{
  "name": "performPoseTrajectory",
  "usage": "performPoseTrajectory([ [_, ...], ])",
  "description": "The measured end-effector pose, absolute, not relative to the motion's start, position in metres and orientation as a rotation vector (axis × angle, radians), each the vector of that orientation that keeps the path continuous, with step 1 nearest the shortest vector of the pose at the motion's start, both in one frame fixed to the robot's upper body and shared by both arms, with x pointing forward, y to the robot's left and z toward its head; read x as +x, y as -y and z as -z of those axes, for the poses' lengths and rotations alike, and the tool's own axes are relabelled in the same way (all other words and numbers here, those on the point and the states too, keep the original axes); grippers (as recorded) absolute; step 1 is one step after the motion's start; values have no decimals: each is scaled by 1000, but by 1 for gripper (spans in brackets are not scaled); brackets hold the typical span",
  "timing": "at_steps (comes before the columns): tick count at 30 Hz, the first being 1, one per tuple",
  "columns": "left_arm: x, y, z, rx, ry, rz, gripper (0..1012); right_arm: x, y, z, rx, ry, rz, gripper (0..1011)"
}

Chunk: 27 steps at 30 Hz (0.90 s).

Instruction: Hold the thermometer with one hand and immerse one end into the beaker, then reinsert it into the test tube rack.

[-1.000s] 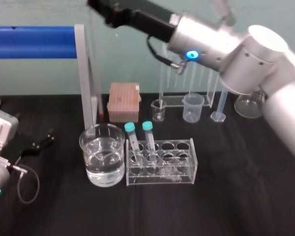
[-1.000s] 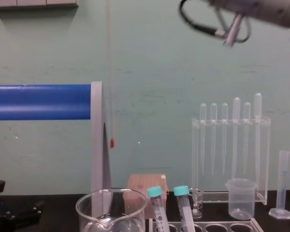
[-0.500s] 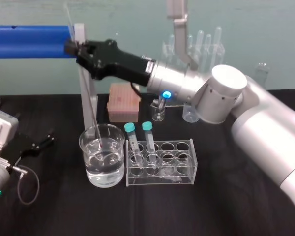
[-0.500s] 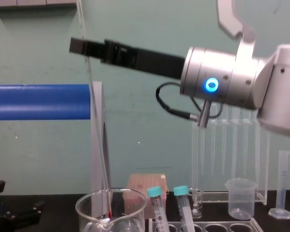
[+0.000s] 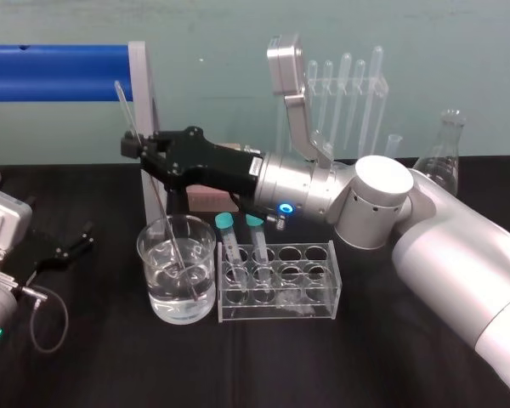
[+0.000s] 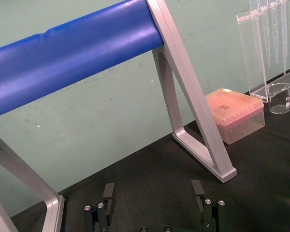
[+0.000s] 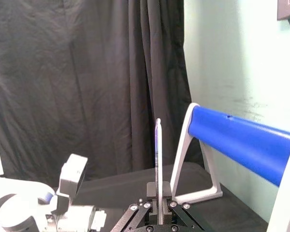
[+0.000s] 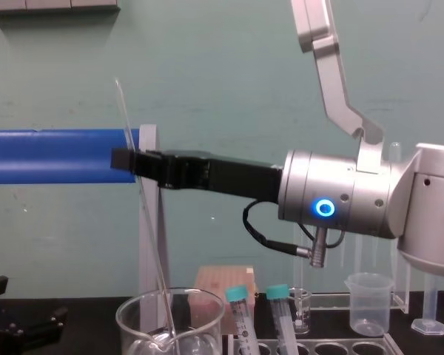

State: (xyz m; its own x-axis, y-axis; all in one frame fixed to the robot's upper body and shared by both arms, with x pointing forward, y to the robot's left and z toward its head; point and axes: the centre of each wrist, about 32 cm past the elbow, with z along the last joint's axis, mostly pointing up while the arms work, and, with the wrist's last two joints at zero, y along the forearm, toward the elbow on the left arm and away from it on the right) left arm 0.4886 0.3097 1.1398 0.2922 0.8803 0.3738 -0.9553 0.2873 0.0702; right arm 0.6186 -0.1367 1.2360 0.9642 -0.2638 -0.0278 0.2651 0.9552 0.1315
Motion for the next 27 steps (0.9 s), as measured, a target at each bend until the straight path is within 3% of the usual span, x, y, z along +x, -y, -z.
performPoseTrajectory([
  [8, 489, -310, -1140, 304, 285, -1248, 1008, 616, 139, -1229, 123, -30, 277, 60],
  [27, 489, -310, -1140, 304, 285, -1248, 1008, 615, 140, -1234, 129, -19, 280, 60],
])
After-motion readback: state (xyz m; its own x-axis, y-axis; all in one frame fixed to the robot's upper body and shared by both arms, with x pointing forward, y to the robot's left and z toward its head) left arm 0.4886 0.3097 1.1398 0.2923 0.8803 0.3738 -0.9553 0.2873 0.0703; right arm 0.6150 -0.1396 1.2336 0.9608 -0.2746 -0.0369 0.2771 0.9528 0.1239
